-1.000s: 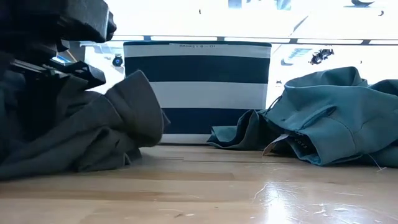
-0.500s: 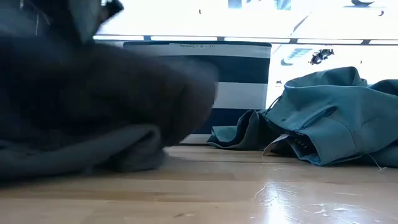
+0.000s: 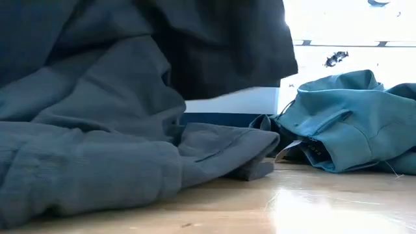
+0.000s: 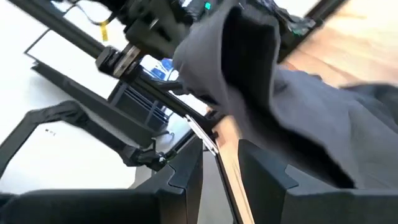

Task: Sort clothes
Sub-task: Fold the dark grey short

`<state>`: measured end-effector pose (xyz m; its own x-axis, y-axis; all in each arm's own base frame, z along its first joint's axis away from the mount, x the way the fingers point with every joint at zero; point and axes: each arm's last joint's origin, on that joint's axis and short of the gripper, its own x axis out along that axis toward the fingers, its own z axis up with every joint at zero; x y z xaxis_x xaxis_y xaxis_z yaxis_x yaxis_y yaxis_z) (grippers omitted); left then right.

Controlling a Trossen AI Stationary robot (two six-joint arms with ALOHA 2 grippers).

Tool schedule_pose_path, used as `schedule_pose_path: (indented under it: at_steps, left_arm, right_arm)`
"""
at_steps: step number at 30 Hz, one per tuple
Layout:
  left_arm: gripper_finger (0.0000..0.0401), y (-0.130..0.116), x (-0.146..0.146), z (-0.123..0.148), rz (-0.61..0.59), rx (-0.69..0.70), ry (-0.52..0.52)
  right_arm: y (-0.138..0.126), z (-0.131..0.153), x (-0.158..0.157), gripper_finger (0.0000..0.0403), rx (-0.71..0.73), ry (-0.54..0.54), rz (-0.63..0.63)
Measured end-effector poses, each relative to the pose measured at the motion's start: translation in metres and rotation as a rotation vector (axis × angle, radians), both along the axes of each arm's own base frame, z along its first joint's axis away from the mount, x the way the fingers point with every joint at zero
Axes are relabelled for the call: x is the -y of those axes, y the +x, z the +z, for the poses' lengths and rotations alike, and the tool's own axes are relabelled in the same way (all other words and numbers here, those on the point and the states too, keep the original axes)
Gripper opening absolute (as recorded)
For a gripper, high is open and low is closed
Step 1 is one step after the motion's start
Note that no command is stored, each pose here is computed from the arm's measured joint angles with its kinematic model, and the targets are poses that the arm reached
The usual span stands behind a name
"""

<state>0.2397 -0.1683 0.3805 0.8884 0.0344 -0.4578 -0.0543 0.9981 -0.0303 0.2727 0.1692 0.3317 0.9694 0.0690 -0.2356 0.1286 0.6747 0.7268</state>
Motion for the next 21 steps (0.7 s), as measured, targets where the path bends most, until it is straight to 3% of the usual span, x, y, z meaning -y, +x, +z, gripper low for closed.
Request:
schedule_pose_path:
  at_steps: [5,11,21]
  left_arm:
    - [0.0001,-0.009,-0.009,0.011,0.02,0.035,-0.012]
    - [0.0001,-0.012,-0.011,0.014,0.049,0.052,-0.047]
    - [0.0001,-0.002,-0.033,0.017,0.265,0.11,-0.092]
  right_arm:
    - [-0.003,0.002,-0.005,0.0099,0.025,-0.059,0.023]
    - [-0.004,-0.012,0.003,0.0099,-0.113,-0.085,-0.022]
    - [0.012,-0.01,0.024,0.0099,-0.107,-0.165,0.196]
